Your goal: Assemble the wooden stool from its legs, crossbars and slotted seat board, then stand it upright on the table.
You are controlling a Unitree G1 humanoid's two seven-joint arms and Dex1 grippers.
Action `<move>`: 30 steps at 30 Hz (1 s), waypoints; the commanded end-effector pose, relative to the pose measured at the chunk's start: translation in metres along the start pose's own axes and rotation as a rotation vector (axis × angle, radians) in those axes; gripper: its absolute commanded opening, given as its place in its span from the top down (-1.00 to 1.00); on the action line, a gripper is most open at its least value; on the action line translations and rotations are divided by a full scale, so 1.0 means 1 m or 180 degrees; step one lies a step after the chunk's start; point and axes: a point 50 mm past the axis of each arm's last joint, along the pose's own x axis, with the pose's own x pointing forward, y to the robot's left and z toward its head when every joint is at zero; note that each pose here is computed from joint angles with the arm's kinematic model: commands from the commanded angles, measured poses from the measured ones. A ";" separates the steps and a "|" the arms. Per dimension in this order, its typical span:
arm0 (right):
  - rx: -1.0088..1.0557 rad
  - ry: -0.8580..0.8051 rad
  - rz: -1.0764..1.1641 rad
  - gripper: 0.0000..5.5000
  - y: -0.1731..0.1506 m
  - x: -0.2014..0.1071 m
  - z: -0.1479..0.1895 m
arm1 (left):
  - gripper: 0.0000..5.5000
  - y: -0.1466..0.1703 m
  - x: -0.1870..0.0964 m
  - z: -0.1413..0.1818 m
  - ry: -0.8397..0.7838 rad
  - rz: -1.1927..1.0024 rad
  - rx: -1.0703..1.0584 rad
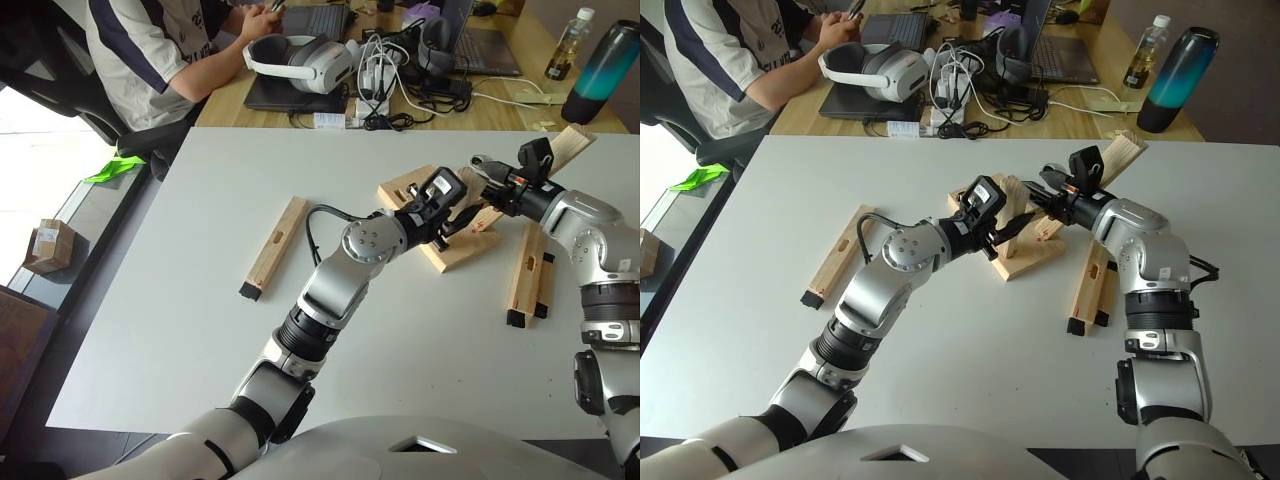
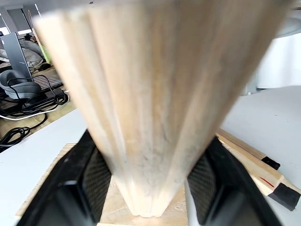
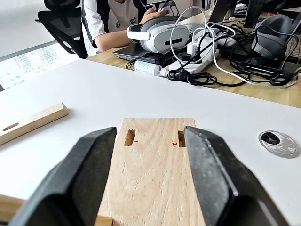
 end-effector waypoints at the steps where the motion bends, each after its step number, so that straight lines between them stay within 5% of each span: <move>1: 0.0624 0.1451 -0.0627 0.29 -0.013 -0.035 -0.136 | 0.26 0.006 -0.010 -0.021 0.0306 0.0101 -0.0194; 7: -0.0963 -0.0785 -0.0724 0.52 -0.002 -0.002 -0.026 | 0.26 0.007 -0.006 -0.011 0.0023 0.0109 -0.0178; 12: -0.1459 -0.1678 -0.0869 0.55 0.018 0.007 0.039 | 0.03 0.015 -0.004 -0.005 -0.0169 0.0318 -0.0297; 19: -0.1499 -0.2458 -0.0985 0.55 0.043 0.005 0.104 | -0.34 0.009 -0.009 0.041 -0.1244 0.0201 -0.0482; 23: -0.1575 -0.2756 -0.0686 0.55 0.068 0.001 0.133 | -0.34 0.008 -0.043 0.059 -0.1754 -0.0315 -0.0615; 24: -0.1691 -0.2822 -0.0503 0.55 0.080 0.000 0.140 | -0.34 0.022 -0.055 0.061 -0.1887 -0.0082 -0.0631; 27: -0.2163 -0.2714 0.0326 0.55 0.131 0.005 0.143 | -0.34 0.110 -0.109 0.047 -0.2349 0.2103 -0.1111; 30: -0.1972 -0.2017 0.0918 0.55 0.174 0.033 0.109 | -0.34 0.152 -0.153 0.016 -0.2298 0.3507 -0.1381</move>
